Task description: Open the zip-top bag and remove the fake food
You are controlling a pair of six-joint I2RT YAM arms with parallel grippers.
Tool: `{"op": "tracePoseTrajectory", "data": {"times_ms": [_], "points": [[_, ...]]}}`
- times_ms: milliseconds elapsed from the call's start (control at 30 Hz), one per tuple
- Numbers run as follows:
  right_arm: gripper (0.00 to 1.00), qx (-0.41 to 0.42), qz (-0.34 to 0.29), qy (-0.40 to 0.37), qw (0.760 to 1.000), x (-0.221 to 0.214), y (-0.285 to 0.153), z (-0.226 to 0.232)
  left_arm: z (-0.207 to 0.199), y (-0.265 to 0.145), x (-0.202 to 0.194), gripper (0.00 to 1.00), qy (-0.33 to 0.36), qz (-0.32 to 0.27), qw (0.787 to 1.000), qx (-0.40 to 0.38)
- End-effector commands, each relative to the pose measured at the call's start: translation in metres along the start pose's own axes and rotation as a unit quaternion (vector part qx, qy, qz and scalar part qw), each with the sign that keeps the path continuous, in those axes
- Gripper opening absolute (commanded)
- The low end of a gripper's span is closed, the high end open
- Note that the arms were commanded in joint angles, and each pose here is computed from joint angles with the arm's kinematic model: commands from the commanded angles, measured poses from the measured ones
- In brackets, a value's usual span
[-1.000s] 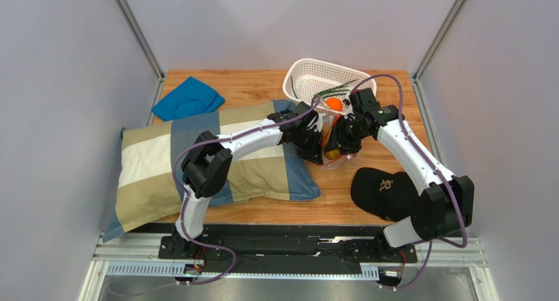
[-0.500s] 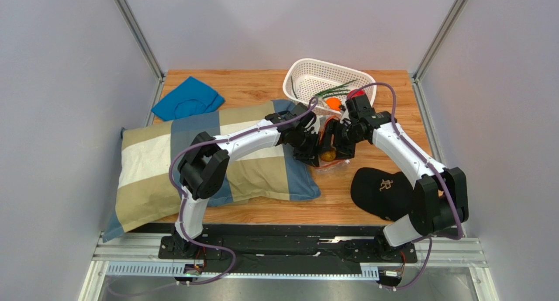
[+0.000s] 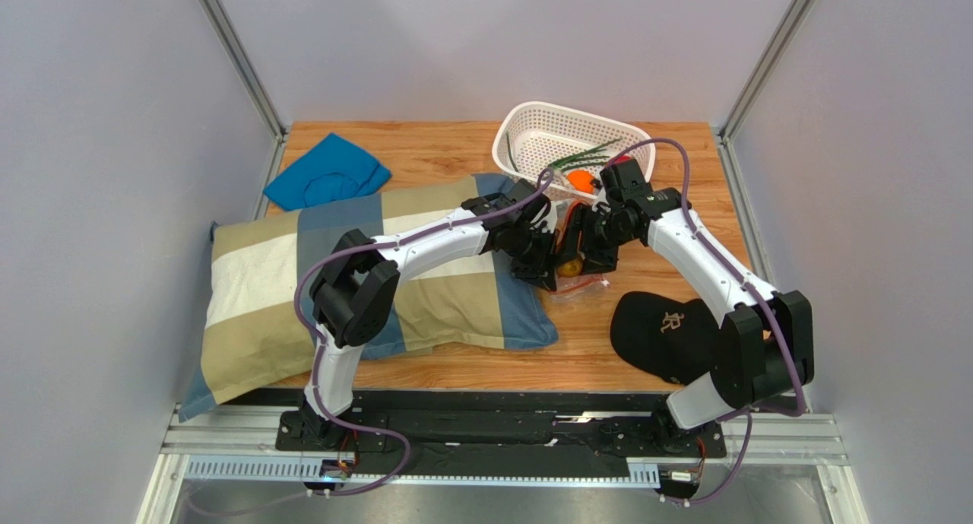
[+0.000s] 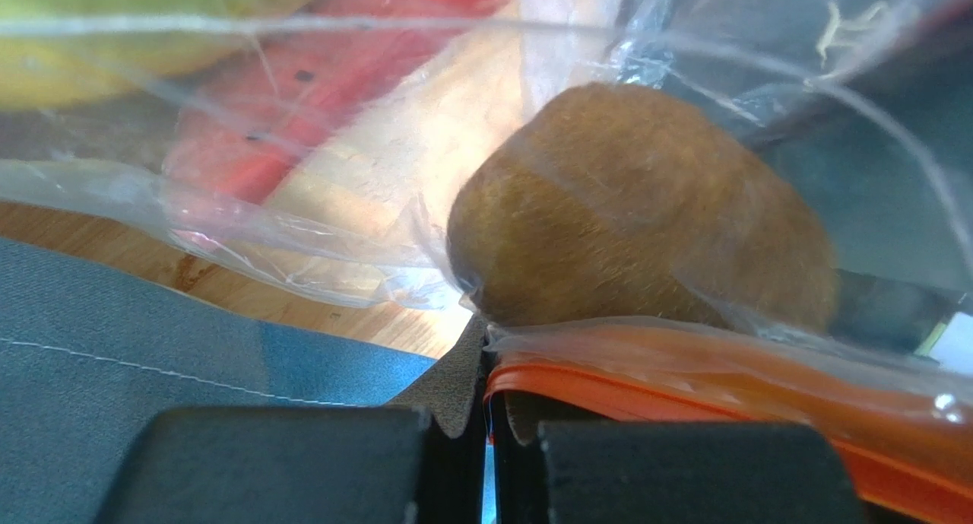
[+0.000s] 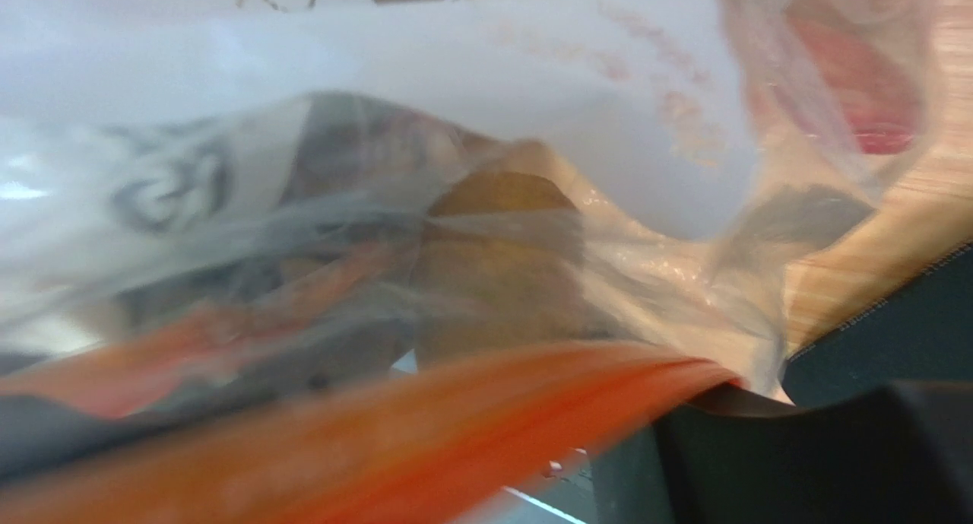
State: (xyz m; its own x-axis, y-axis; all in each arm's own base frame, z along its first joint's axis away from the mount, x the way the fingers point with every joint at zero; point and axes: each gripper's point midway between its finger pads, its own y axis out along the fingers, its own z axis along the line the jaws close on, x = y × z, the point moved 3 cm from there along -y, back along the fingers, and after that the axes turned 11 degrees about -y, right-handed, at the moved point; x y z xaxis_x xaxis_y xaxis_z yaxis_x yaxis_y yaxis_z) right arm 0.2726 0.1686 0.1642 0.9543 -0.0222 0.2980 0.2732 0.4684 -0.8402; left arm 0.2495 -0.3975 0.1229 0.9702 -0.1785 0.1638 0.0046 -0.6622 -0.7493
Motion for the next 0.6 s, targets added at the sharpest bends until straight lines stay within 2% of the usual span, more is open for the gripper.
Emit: {"op": "tracePoseTrajectory", "data": {"times_ms": [0, 67, 167, 267, 333, 433, 500, 567], "points": [[0.54, -0.017, -0.052, -0.035, 0.998, 0.025, -0.023, 0.009, -0.011, -0.001, -0.008, 0.0, 0.017, 0.011, 1.0, -0.023], [0.53, -0.026, -0.05, -0.038, 0.998, 0.028, -0.027, 0.009, -0.011, -0.001, -0.009, 0.0, 0.019, 0.011, 0.999, -0.023], [0.36, -0.025, -0.053, -0.042, 0.997, 0.029, -0.032, 0.012, -0.012, -0.004, -0.008, 0.0, 0.023, 0.007, 0.999, -0.022], [0.0, -0.013, -0.078, -0.051, 0.996, 0.041, -0.05, 0.024, -0.013, -0.005, -0.008, 0.0, 0.027, 0.007, 0.999, -0.023], [0.0, -0.001, -0.108, -0.058, 0.992, 0.052, -0.066, 0.035, -0.012, -0.005, -0.007, 0.0, 0.027, 0.006, 0.999, -0.022], [0.0, -0.01, -0.185, -0.06, 0.981, 0.086, -0.101, 0.044, -0.013, -0.007, -0.003, 0.0, 0.036, 0.0, 0.999, -0.016], [0.0, -0.03, -0.233, -0.06, 0.97, 0.118, -0.111, 0.036, -0.015, -0.011, 0.001, 0.0, 0.048, -0.005, 0.999, -0.007], [0.0, -0.051, -0.253, -0.044, 0.965, 0.142, -0.11, 0.015, -0.014, -0.013, 0.002, 0.0, 0.05, -0.005, 0.999, -0.001]]}}
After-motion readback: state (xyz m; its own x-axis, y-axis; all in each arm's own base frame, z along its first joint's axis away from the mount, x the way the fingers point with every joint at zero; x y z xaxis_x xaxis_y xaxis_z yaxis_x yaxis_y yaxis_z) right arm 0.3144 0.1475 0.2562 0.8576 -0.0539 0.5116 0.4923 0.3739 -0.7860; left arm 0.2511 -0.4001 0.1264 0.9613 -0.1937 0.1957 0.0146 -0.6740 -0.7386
